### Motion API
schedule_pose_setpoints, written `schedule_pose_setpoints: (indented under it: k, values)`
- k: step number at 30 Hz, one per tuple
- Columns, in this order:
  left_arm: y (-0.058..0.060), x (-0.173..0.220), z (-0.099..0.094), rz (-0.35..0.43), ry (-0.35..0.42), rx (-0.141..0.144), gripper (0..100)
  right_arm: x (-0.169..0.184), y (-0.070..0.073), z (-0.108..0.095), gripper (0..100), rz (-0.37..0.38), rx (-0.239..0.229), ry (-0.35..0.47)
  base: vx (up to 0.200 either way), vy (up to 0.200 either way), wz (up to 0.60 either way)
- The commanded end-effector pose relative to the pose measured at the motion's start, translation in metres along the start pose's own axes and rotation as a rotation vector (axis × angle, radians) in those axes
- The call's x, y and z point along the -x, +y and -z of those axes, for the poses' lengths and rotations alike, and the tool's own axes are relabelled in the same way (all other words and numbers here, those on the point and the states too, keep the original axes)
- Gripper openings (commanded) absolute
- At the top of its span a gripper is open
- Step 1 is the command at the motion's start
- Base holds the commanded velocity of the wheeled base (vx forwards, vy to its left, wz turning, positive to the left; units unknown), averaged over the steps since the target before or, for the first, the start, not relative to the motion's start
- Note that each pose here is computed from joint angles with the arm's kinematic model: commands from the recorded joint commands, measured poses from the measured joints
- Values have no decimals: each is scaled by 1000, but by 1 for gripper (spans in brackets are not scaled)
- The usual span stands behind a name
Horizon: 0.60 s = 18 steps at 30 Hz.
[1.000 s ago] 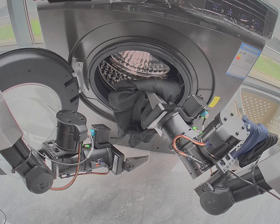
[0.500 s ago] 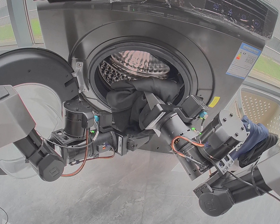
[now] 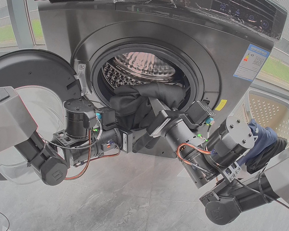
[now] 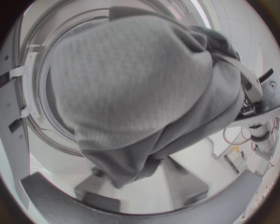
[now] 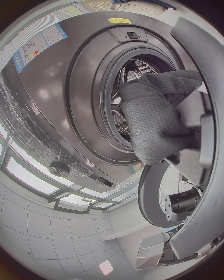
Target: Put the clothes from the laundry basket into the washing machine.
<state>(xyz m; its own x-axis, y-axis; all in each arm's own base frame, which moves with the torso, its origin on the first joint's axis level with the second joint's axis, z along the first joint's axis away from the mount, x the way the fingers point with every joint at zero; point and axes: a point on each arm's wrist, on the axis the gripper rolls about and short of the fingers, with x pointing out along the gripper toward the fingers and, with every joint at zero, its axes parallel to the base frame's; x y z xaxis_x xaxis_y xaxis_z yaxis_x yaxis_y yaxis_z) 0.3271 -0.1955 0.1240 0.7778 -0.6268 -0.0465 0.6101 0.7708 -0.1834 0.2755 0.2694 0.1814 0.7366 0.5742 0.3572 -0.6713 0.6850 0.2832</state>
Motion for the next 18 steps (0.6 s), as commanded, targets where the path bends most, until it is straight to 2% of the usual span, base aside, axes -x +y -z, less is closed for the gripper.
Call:
schedule_pose_setpoints:
  k: [1,8,9,10,12,15,18]
  values:
    - [-3,3,-3,6,-8,-1,0,1,-1,3,0,2,1,10,0,0,0]
    - [-35,31,-9,77,-2,-5,0,1,-2,6,0,5,7,20,0,0,0]
    - [-36,33,-10,78,-3,-5,0,1,-2,7,0,6,7,23,0,0,0]
    - [-45,45,-10,100,8,-6,0,2,-3,11,0,9,10,35,0,0,0]
    - [-53,60,-12,120,15,-6,0,6,-5,15,0,16,16,57,0,0,0]
    - [-60,82,-16,139,16,-7,0,16,-8,23,0,28,23,106,0,0,0]
    - [-61,104,-17,146,21,-12,0,32,-7,34,0,31,26,175,0,0,0]
